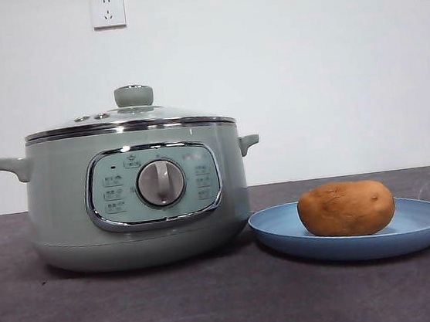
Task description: Take the potato out from the steamer,put the potato on the plate,close the lid
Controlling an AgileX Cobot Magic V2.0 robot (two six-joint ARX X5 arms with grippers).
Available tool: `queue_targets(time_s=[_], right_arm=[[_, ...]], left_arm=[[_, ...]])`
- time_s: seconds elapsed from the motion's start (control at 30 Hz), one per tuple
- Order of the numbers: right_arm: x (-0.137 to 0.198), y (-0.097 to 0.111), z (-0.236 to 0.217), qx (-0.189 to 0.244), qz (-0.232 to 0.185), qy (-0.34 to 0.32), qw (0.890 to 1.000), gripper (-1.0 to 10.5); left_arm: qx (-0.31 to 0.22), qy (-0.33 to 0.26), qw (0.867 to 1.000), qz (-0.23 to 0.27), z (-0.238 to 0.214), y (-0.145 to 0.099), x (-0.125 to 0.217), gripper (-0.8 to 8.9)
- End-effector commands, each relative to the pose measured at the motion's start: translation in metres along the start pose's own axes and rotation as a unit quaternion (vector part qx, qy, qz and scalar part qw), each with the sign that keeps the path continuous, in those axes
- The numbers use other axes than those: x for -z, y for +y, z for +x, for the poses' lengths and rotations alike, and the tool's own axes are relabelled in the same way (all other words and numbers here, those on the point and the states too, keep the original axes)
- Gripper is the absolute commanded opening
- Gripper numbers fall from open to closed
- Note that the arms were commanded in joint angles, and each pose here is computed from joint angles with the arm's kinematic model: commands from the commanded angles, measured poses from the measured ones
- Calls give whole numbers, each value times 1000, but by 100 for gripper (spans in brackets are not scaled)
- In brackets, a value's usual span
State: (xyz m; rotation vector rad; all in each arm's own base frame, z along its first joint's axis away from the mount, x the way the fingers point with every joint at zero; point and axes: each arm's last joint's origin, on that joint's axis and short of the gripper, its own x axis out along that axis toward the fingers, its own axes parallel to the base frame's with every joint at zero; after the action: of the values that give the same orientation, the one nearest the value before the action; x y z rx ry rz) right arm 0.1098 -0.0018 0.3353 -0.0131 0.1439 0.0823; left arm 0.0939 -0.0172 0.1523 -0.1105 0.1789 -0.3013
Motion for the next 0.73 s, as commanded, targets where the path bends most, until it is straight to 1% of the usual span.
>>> queue_targets(time_s=[0.03, 0.1, 0.27, 0.37, 0.5, 0.6, 0.73], right_arm=[[43, 1, 8, -12, 2, -30, 999, 1], [66, 1, 12, -13, 7, -30, 999, 1], [124, 2, 17, -13, 40, 9, 999, 1], [149, 2, 17, -13, 58, 19, 998, 1], [167, 3, 15, -12, 82, 12, 996, 1], [173, 4, 13, -13, 85, 2, 996, 1], [179, 4, 12, -13, 87, 9, 996, 1]], left_arm=[[-2, 4, 1000, -2, 1, 1, 4, -3], [-2, 4, 1000, -2, 1, 1, 4, -3], [-2, 4, 1000, -2, 1, 1, 4, -3], [-2, 4, 1000, -2, 1, 1, 4, -3], [-2, 4, 1000, -2, 1, 1, 4, -3], [-2, 4, 1000, -2, 1, 1, 4, -3], [-2, 4, 1000, -2, 1, 1, 4, -3]])
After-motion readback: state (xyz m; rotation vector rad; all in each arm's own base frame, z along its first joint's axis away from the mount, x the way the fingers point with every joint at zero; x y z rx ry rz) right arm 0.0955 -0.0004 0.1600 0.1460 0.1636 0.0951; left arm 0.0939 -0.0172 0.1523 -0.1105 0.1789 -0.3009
